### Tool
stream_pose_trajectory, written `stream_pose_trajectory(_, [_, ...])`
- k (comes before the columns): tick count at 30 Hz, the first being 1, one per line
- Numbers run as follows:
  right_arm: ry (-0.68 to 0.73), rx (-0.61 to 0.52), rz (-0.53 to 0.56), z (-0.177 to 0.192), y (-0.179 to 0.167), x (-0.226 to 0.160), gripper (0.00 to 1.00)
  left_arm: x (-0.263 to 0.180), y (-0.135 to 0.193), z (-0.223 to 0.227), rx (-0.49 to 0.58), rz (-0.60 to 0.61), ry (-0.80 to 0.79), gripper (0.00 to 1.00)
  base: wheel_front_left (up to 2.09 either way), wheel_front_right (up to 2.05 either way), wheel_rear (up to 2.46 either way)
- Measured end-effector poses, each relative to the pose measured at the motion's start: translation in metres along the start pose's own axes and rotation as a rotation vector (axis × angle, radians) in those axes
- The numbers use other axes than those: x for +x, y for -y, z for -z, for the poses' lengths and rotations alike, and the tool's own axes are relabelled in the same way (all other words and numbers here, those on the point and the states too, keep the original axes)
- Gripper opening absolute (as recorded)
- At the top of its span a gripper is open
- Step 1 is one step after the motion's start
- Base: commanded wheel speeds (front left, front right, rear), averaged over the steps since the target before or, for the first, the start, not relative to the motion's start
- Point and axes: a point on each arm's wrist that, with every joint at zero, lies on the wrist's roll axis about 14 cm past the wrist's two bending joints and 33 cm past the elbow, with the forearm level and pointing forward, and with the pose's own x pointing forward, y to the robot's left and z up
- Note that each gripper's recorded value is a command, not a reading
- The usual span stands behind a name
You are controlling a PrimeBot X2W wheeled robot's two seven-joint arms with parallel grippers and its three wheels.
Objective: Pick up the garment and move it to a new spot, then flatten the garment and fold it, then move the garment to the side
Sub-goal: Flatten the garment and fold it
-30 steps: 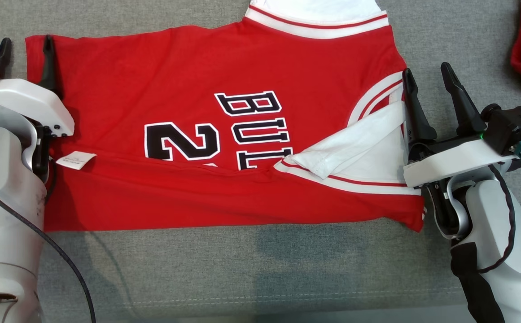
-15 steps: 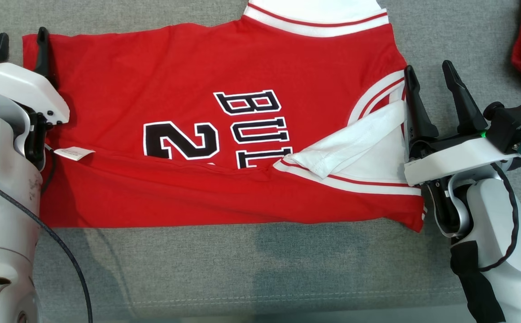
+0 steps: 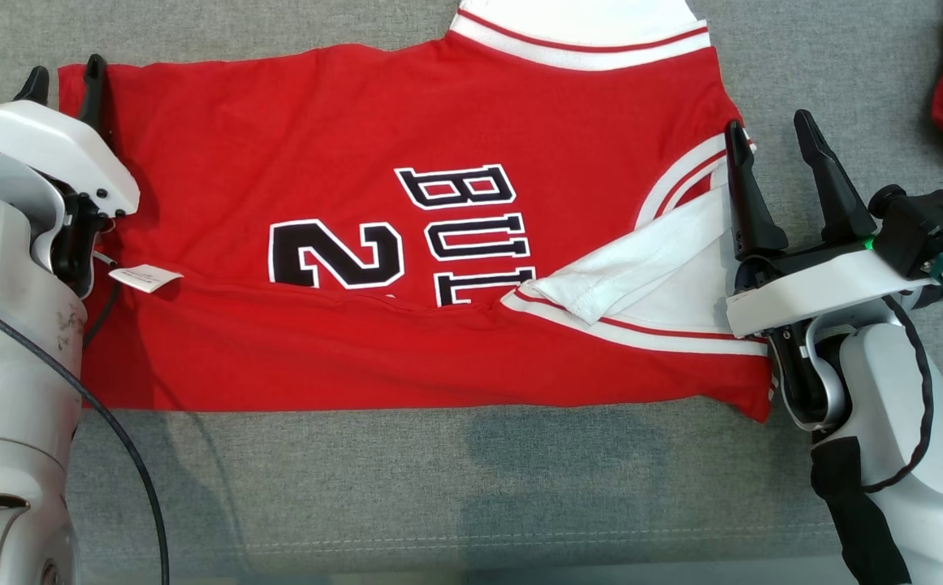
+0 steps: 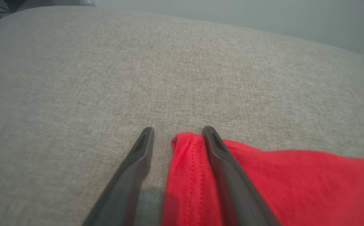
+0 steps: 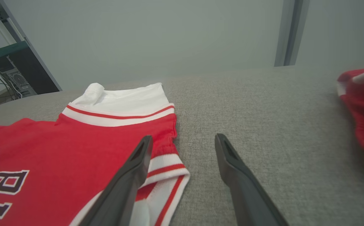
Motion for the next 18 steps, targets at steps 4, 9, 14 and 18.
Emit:
stream_pose_trajectory(4, [0.001,-0.001,0.000,0.000,0.000,0.000,1.00,0.001,0.007,-0.001,-0.001,0.021,-0.015,0.31,0.00,0.00,0.00])
stream_pose_trajectory(9, [0.010,0.004,0.004,-0.004,0.001,0.000,1.00,0.000,0.013,-0.003,-0.011,0.042,-0.021,0.00,0.00,0.00,0.00])
stream_pose_trajectory(14, [0.036,0.015,-0.009,-0.013,-0.002,0.007,1.00,-0.006,0.014,-0.004,0.005,0.054,0.033,0.00,0.00,0.00,0.00])
stream_pose_trajectory(18, [0.094,-0.026,-0.051,-0.041,-0.003,0.027,1.00,-0.011,0.016,-0.005,0.019,0.066,0.069,0.00,0.00,0.00,0.00])
